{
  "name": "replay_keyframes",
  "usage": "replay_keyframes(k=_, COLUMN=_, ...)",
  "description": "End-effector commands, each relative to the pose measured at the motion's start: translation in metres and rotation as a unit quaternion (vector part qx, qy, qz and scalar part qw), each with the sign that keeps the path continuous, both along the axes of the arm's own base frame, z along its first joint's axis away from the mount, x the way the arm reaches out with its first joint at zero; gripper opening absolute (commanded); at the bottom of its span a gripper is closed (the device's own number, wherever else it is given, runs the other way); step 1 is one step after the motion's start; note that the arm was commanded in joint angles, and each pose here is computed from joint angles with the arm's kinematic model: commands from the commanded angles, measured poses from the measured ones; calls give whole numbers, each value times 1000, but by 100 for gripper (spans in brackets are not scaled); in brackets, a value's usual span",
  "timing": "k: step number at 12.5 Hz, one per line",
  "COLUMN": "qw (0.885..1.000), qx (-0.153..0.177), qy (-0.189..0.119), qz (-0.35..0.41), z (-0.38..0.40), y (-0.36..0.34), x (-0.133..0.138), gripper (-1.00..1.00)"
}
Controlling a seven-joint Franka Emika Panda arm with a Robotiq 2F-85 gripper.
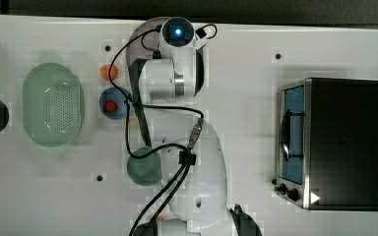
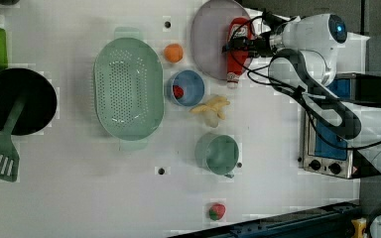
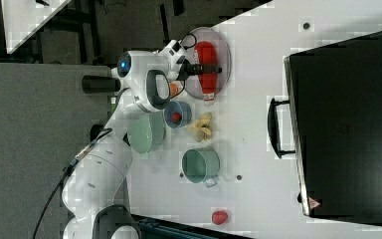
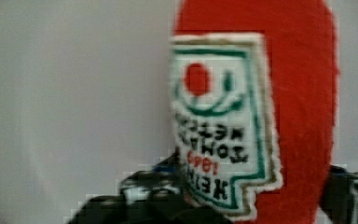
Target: Pick ketchup from plate and place it on table.
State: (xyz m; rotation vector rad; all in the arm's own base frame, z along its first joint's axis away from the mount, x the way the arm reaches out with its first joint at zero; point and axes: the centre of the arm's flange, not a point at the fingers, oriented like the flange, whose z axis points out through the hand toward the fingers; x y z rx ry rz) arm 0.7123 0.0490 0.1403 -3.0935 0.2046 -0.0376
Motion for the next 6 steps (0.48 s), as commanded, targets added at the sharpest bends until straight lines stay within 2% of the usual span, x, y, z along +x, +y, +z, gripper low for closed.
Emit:
replay_keyframes(k=1, qw=999, qx=-7, qy=-29, qz=15, z=29, y=-8, x=15, gripper=27)
replay_keyframes(k=3, qw=999, qx=-6, qy=-37, qz=15, z=41, y=-6, x=18, gripper=27)
replay_keyframes(k=6, qw=999, qx=-9, qy=-50, qz=8, z=99, y=-11, x=23, gripper=27)
